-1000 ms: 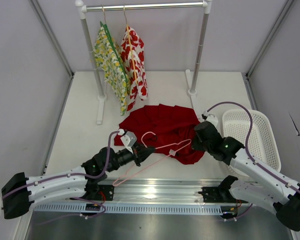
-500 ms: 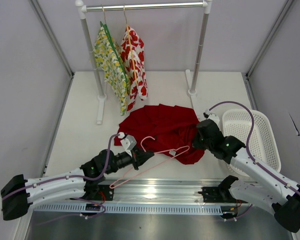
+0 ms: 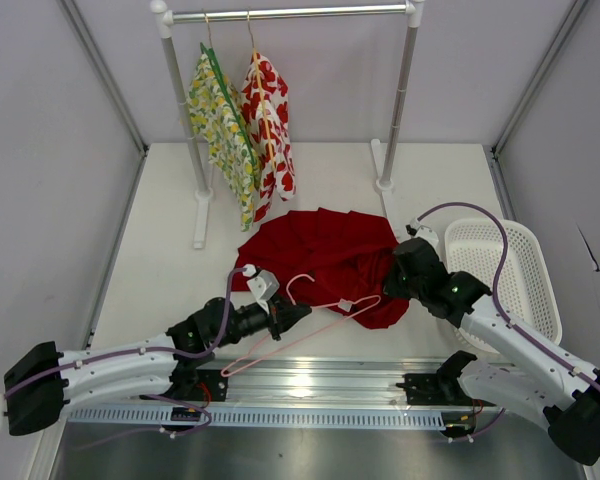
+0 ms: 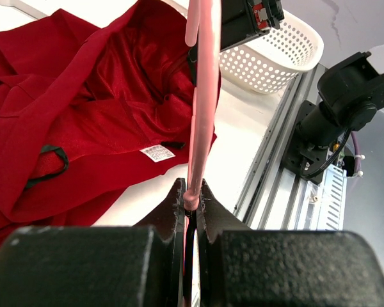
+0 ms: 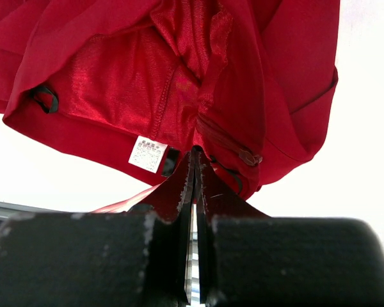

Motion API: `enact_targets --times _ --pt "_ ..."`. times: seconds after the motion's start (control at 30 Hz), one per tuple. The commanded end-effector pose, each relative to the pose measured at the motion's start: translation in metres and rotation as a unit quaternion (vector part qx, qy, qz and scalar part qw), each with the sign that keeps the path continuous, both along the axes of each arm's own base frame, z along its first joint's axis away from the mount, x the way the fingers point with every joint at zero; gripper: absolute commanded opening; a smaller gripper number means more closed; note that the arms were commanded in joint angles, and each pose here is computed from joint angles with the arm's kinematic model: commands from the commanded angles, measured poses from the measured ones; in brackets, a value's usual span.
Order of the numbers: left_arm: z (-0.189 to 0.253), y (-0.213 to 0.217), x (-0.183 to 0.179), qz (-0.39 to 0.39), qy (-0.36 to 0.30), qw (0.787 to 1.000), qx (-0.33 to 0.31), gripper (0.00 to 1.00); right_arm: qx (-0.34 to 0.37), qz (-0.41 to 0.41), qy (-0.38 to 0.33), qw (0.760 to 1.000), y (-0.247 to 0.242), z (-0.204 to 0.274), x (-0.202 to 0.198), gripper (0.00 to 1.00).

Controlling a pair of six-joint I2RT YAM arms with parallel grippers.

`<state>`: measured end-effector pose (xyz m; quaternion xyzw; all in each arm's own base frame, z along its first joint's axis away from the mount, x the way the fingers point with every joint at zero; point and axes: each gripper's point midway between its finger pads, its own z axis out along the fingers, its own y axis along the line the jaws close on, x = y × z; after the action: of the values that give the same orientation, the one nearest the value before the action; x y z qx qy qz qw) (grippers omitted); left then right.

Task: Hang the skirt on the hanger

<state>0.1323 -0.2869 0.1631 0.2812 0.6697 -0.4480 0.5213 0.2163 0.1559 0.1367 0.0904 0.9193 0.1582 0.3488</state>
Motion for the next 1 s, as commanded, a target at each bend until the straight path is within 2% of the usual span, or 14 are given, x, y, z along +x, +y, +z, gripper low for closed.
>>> enact_targets --times 0.0,0.97 --pt "0.039 -0.009 0.0 -0.01 -0.036 0.998 -0.046 0.0 0.014 0.0 -0.018 1.0 0.004 0.012 0.006 0.0" --pt "0.057 -0.018 0.007 -0.005 -0.052 0.997 -0.065 0.0 0.013 0.002 -0.014 1.0 0.003 0.008 0.006 0.0"
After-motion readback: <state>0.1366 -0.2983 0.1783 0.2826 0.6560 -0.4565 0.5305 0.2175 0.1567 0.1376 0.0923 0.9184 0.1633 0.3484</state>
